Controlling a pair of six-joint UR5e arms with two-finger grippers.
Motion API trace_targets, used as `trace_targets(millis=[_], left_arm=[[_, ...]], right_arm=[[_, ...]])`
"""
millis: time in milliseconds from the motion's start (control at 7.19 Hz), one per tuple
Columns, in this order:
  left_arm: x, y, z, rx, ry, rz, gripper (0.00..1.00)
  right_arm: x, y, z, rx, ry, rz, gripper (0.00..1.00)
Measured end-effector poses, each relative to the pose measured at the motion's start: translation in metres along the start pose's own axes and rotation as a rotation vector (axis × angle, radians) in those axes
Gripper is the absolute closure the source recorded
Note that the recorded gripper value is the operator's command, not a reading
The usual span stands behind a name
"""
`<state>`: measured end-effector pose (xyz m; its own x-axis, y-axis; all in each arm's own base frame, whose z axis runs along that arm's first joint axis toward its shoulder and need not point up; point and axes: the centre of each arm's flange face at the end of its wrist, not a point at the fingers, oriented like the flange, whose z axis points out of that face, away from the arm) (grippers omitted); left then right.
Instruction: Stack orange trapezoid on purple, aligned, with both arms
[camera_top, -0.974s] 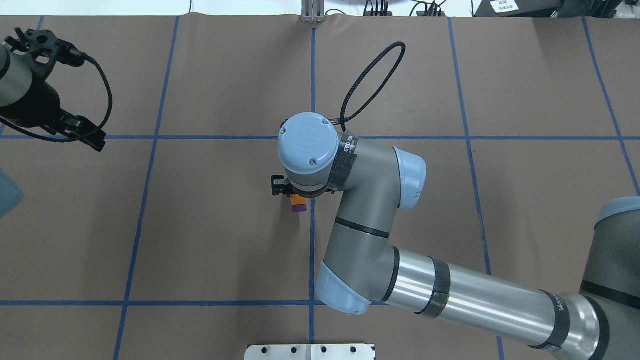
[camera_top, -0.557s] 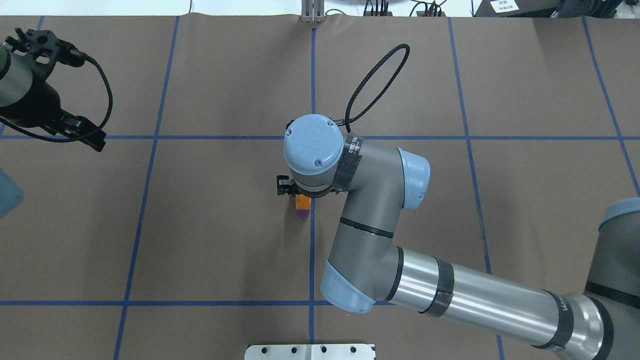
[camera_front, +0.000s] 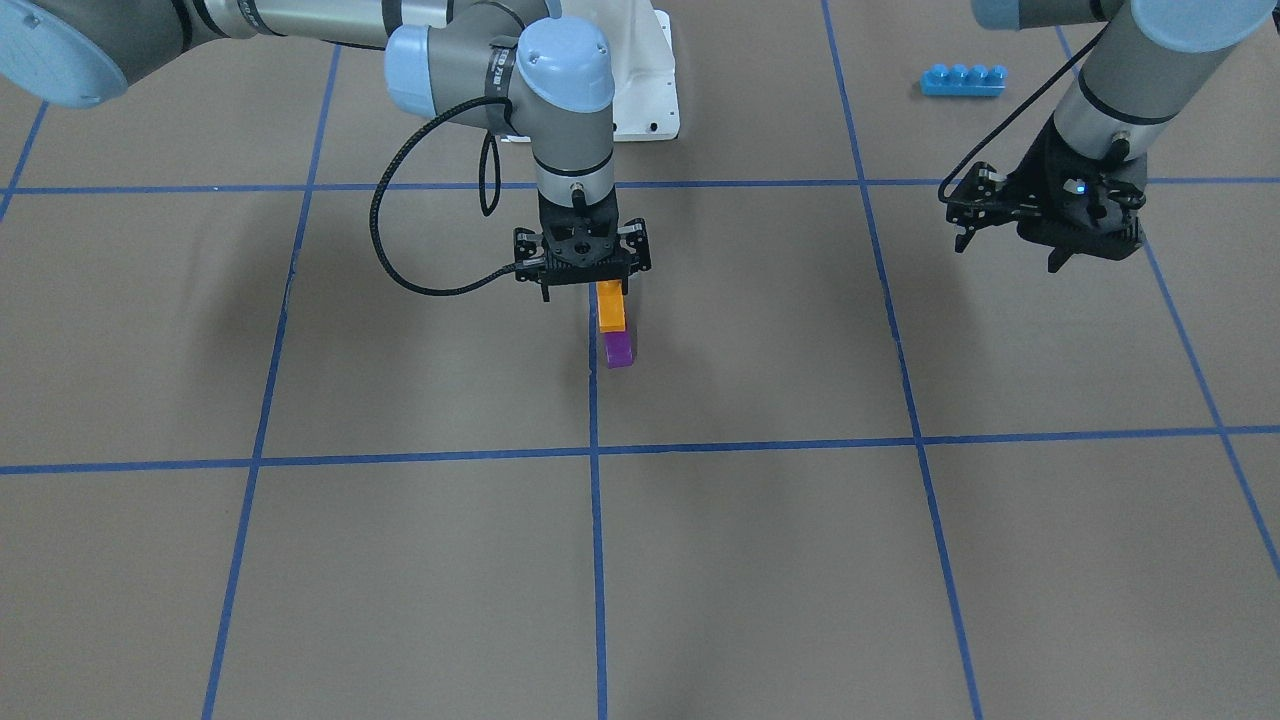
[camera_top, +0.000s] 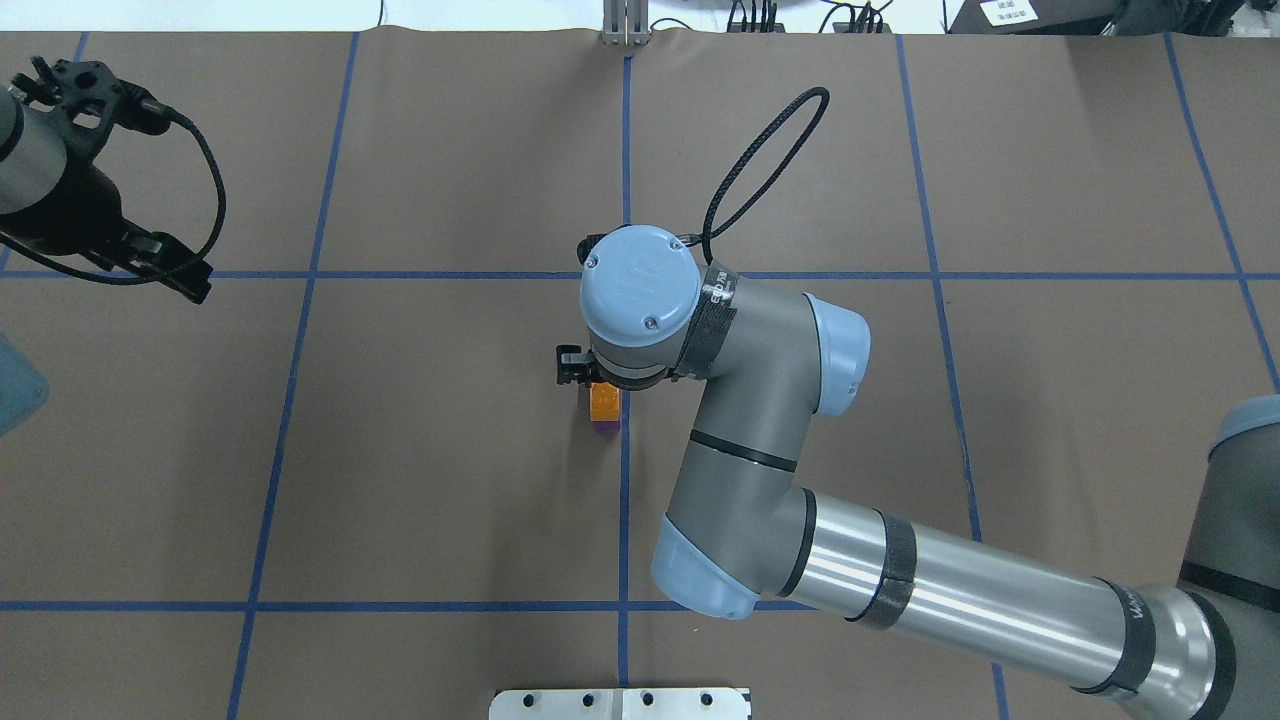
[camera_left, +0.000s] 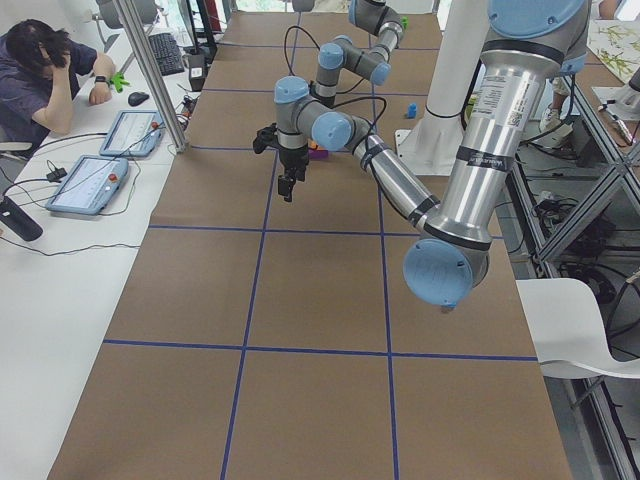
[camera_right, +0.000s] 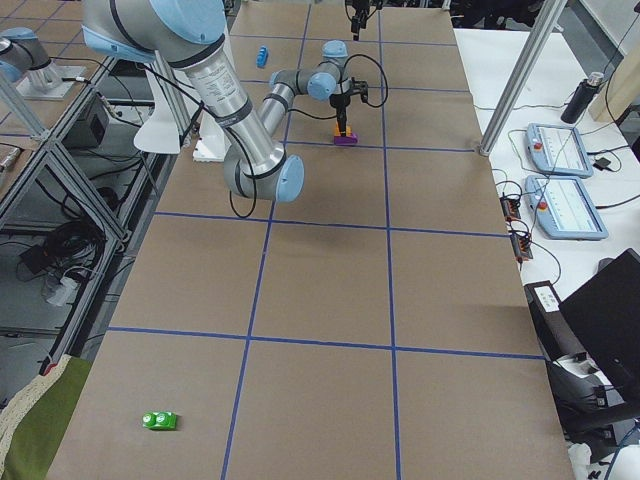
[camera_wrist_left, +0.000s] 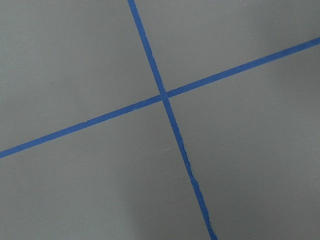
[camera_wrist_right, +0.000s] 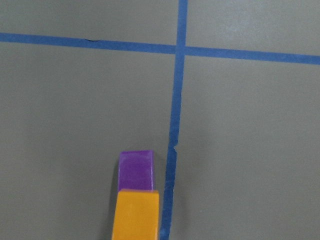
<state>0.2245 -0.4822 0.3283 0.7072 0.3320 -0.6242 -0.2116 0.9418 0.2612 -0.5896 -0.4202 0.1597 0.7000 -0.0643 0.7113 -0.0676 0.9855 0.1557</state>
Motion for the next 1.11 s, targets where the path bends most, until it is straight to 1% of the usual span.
trace_targets(millis=[278,418,557,696,974,1113], left_arm=[[0.000,0.000,0.000,0.000,0.000,0.001,0.00],[0.000,0.000,0.000,-0.001,0.000,0.001,0.00],[-0.003,0.002,0.003,-0.007,-0.003,-0.002,0.00],[-0.011,0.007,0.009,-0.020,-0.012,-0.012,0.00],[-0.041,0.024,0.027,-0.064,-0.052,-0.061,0.00],[-0.064,0.033,0.031,-0.076,-0.076,-0.098,0.00]], right_arm=[[0.002,-0.013,-0.026,0.025,-0.045,0.009,0.00],[0.010,-0.025,-0.042,0.028,-0.065,0.022,0.00],[0.030,-0.043,-0.057,0.017,-0.086,0.041,0.00],[0.063,-0.063,-0.069,0.005,-0.096,0.042,0.00],[0.171,-0.104,-0.086,-0.012,-0.083,-0.027,0.00],[0.231,-0.124,-0.094,-0.021,-0.072,-0.071,0.00]])
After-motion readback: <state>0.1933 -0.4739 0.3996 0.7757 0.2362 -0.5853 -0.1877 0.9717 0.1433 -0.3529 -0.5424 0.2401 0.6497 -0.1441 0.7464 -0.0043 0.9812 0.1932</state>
